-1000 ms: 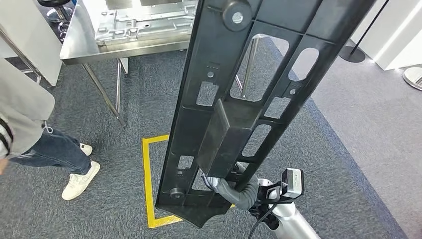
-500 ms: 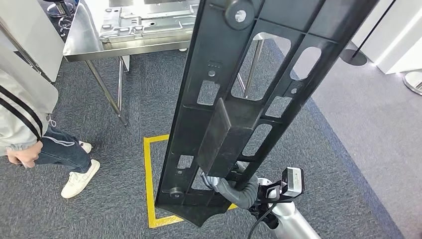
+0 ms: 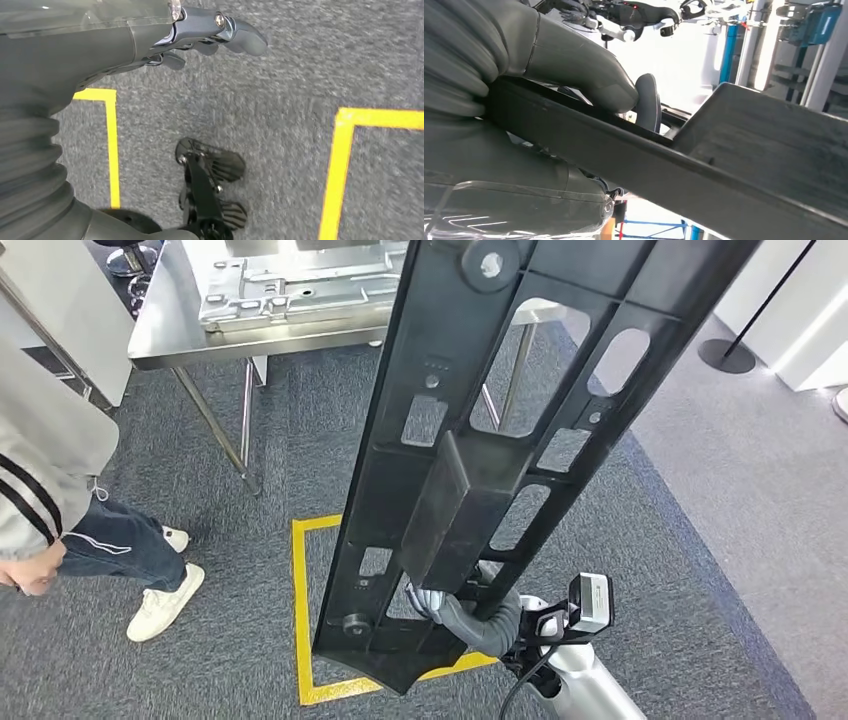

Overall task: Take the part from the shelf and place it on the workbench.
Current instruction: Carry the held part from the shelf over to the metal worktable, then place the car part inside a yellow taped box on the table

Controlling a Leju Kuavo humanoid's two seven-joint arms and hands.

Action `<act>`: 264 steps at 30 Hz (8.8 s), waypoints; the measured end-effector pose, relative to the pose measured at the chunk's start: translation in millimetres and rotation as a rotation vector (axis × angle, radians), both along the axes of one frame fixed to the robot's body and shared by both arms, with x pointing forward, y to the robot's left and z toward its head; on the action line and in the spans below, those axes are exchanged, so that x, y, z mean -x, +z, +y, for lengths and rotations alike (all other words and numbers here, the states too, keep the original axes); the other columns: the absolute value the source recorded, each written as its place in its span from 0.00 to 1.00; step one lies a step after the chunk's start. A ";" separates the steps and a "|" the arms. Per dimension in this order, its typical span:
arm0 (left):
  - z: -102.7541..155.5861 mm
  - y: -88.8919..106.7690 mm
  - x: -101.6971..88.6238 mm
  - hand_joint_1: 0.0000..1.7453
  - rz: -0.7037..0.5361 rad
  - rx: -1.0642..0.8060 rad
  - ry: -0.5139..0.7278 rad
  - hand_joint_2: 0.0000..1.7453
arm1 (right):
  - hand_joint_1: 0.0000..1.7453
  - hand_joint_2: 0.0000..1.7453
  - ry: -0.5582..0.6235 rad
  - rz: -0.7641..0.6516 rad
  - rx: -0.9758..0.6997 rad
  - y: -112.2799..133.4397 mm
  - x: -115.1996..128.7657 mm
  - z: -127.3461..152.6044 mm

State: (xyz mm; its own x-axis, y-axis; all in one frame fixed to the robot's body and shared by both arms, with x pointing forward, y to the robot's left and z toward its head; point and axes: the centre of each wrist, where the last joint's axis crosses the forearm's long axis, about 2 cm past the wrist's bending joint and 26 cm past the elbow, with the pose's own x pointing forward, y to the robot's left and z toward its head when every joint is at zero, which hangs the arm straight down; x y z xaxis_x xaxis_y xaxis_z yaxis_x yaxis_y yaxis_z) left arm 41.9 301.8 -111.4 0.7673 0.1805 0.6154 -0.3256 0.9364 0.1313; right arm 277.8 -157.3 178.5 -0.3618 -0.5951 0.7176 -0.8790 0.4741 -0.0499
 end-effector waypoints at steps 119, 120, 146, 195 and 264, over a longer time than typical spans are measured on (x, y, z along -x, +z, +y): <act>-2.3 0.0 -0.3 0.00 0.013 0.011 0.019 1.00 | 1.00 1.00 -0.086 -0.128 0.137 34.5 0.0 14.9; -2.1 0.1 -0.9 0.00 0.012 0.011 0.019 1.00 | 1.00 1.00 -0.085 -0.127 0.136 35.2 -0.5 14.8; -3.6 -0.1 -0.1 0.00 0.013 0.013 0.003 1.00 | 1.00 1.00 -0.124 -0.113 0.200 30.3 -4.8 10.2; -1.5 -0.6 6.3 0.00 0.019 -0.011 0.046 1.00 | 1.00 1.00 -0.176 -0.215 0.025 41.0 15.6 5.9; 10.6 -0.4 7.9 0.00 0.007 -0.053 0.106 1.00 | 1.00 1.00 -1.540 -0.595 0.802 46.6 -15.9 -120.9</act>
State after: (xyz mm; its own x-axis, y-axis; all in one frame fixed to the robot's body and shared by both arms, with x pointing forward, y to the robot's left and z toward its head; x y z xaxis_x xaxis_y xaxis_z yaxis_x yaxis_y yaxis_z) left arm 34.1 312.4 -111.7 0.7501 0.2280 0.6207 -0.4213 0.8883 0.1828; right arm 293.6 -278.2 225.1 -0.4735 0.8539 0.2160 0.4790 0.4554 -0.7504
